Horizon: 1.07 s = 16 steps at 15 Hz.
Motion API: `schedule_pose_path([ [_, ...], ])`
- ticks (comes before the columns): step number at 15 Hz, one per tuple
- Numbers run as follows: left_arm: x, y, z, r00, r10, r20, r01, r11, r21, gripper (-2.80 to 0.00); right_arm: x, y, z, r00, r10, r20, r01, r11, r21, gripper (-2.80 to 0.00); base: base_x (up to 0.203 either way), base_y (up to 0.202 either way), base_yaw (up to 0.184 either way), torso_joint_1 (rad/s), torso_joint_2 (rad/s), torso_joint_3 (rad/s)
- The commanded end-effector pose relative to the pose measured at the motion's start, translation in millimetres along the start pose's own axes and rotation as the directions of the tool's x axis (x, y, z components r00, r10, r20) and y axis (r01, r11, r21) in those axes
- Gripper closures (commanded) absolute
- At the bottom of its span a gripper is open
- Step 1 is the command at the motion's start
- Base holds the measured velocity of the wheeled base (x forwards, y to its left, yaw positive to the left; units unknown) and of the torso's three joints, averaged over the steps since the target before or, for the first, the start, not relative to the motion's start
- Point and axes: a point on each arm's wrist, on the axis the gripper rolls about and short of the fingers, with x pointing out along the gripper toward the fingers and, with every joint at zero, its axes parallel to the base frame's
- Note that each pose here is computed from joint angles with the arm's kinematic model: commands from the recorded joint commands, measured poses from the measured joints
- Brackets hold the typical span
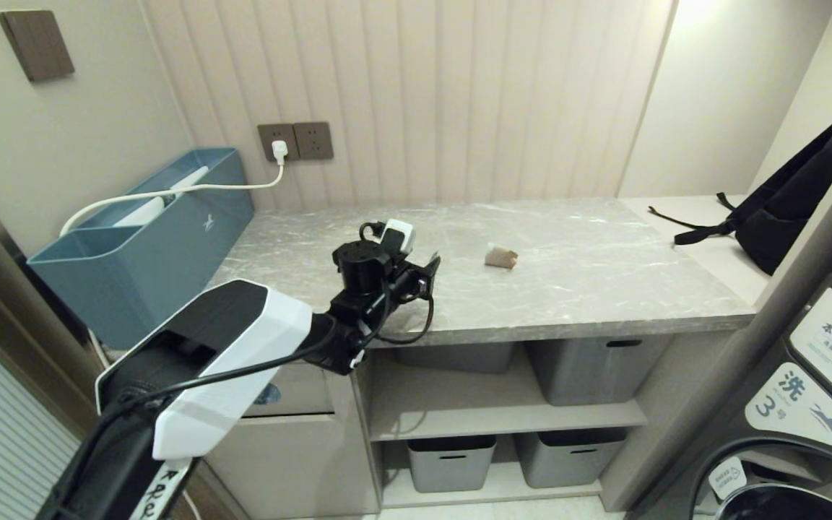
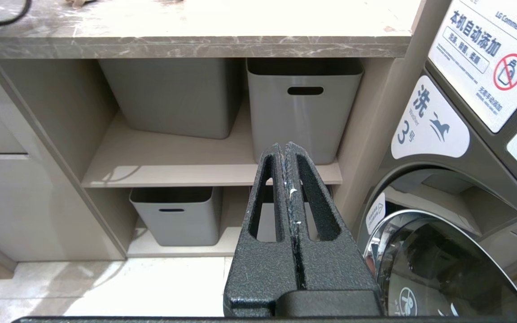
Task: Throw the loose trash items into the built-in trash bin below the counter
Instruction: Pick up the garbage
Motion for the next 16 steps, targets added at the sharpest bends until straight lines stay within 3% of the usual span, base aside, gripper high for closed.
schedule_pose_path([
  [1,7,1.1,-1,1.0,0.004,0.0,-0.004,1.0,0.003,-2.8,0,0,0,1.0,0.001,-0.001,-0.001,1.0,0.0,0.0,0.0,0.0,0.0,0.0,0.0,0.0],
  [7,18,4.6,-7,0.996,0.001,-0.085,0.0,1.0,0.009,-2.8,0,0,0,1.0,0.0,-0.001,0.0,1.0,0.0,0.0,0.0,0.0,0.0,0.0,0.0,0.0],
  [16,18,13.4,-20,0.99,0.012,-0.137,-0.01,1.0,0.009,-2.8,0,0,0,1.0,0.001,-0.001,-0.001,1.0,0.0,0.0,0.0,0.0,0.0,0.0,0.0,0.0],
])
